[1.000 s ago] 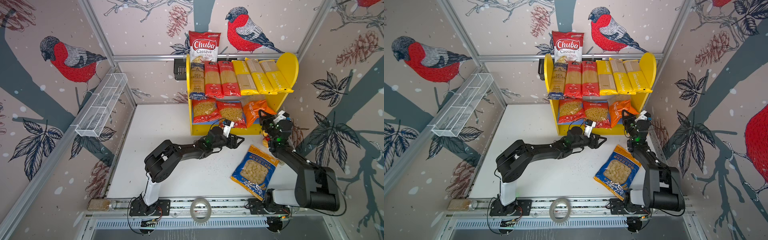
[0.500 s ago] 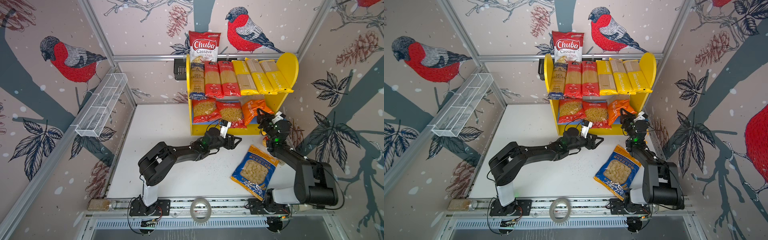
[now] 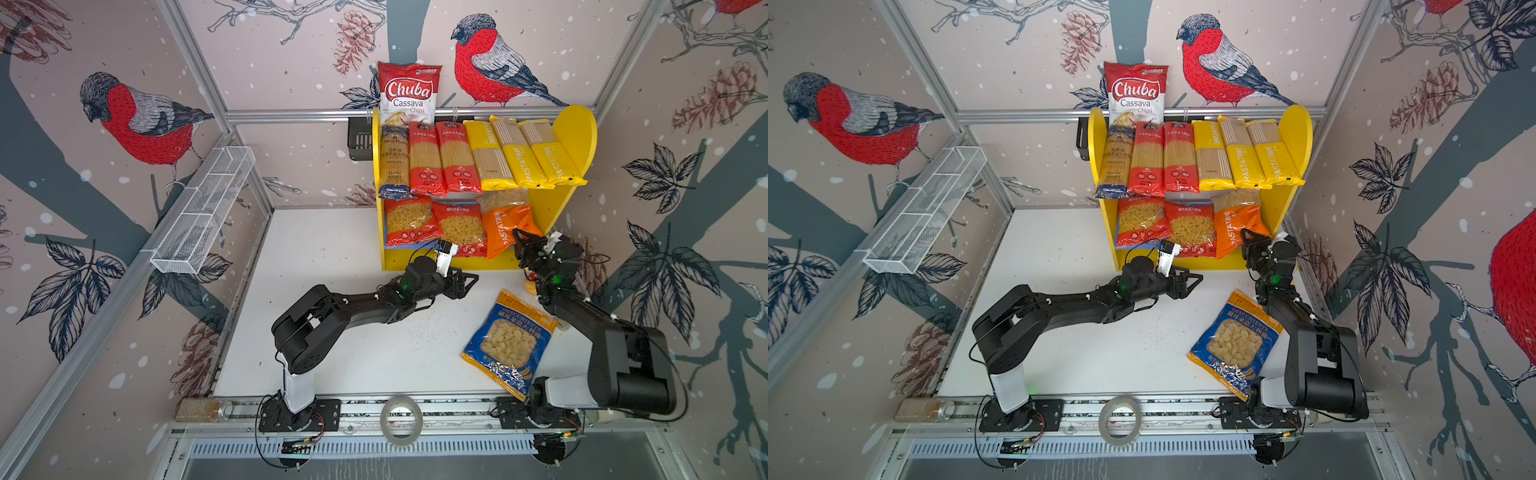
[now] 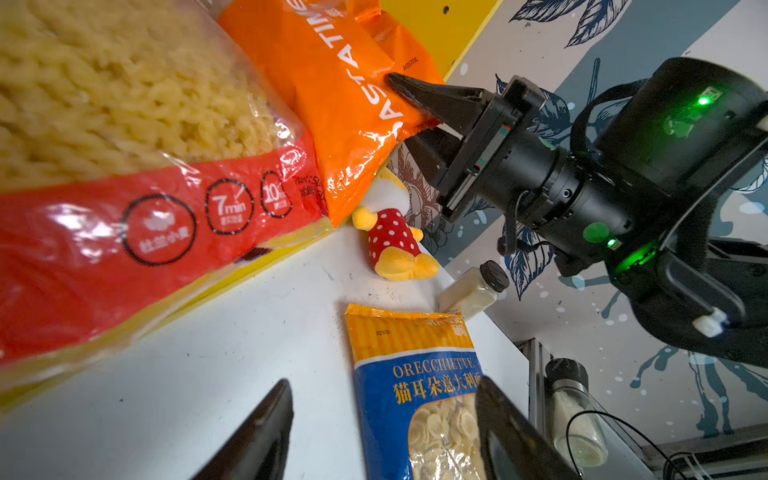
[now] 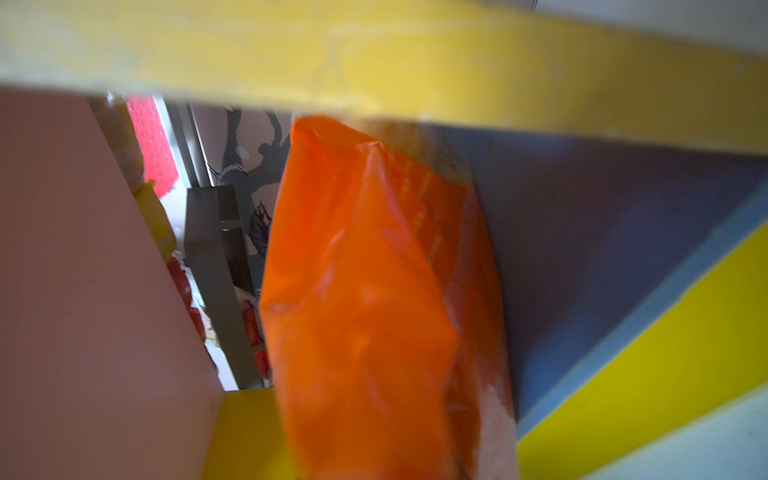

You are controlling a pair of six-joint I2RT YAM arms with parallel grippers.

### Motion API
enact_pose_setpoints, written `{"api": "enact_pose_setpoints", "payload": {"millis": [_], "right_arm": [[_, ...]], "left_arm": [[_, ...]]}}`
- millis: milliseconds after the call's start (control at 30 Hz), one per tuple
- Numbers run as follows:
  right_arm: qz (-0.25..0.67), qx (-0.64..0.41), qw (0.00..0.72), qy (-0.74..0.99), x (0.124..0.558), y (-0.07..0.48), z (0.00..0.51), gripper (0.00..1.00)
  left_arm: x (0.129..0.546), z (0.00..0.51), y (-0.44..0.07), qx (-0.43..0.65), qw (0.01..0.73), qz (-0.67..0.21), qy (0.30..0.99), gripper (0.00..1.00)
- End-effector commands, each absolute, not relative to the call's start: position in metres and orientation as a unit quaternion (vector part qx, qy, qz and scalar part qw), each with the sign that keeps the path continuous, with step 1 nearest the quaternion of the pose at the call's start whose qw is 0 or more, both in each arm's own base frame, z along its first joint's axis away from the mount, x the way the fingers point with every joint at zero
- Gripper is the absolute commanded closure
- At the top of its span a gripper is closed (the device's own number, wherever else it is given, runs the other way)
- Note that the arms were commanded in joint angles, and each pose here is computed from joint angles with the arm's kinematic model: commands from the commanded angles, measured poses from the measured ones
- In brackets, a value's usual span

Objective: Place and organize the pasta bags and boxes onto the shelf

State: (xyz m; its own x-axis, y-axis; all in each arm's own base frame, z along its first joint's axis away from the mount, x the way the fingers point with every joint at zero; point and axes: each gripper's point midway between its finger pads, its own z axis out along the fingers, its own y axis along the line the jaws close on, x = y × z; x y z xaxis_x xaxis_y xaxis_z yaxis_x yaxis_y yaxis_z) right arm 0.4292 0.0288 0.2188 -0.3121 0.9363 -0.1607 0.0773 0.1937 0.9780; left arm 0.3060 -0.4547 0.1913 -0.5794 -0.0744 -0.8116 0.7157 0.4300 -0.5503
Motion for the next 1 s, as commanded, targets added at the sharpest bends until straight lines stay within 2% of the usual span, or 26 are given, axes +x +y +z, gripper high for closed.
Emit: {"api": "enact_pose_setpoints", "payload": {"millis": [0, 100, 167, 267, 567, 700, 833, 967], "right_arm": [[0.457, 0.371, 0.435, 0.681, 0.425, 0.031, 0.213, 0.75], [0.449, 0.371, 0.439, 0.684, 0.428, 0.025, 0.212, 0.75], [0.446, 0.383, 0.422, 0.690, 0.429, 0.022, 0.198, 0.82], [0.447, 0.392, 0.408, 0.693, 0.427, 0.022, 0.184, 0.84], [0.471, 0.345, 0.465, 0.666, 0.436, 0.032, 0.249, 0.90], [0.468, 0.369, 0.441, 0.671, 0.445, 0.031, 0.228, 0.89], [0.447, 0.381, 0.410, 0.698, 0.442, 0.032, 0.190, 0.80], [0.429, 0.362, 0.419, 0.713, 0.434, 0.033, 0.191, 0.63]], "left_arm": [[0.315, 0.211, -0.451, 0.218, 0.439, -0.488, 0.722, 0.31], [0.319, 0.210, -0.449, 0.217, 0.442, -0.483, 0.724, 0.31], [0.320, 0.209, -0.451, 0.215, 0.440, -0.484, 0.725, 0.31], [0.320, 0.206, -0.452, 0.211, 0.436, -0.487, 0.727, 0.31], [0.320, 0.198, -0.456, 0.209, 0.425, -0.490, 0.732, 0.32], [0.319, 0.198, -0.456, 0.210, 0.422, -0.492, 0.732, 0.32], [0.319, 0.197, -0.455, 0.211, 0.423, -0.489, 0.733, 0.32], [0.319, 0.198, -0.455, 0.215, 0.425, -0.486, 0.733, 0.32]]}}
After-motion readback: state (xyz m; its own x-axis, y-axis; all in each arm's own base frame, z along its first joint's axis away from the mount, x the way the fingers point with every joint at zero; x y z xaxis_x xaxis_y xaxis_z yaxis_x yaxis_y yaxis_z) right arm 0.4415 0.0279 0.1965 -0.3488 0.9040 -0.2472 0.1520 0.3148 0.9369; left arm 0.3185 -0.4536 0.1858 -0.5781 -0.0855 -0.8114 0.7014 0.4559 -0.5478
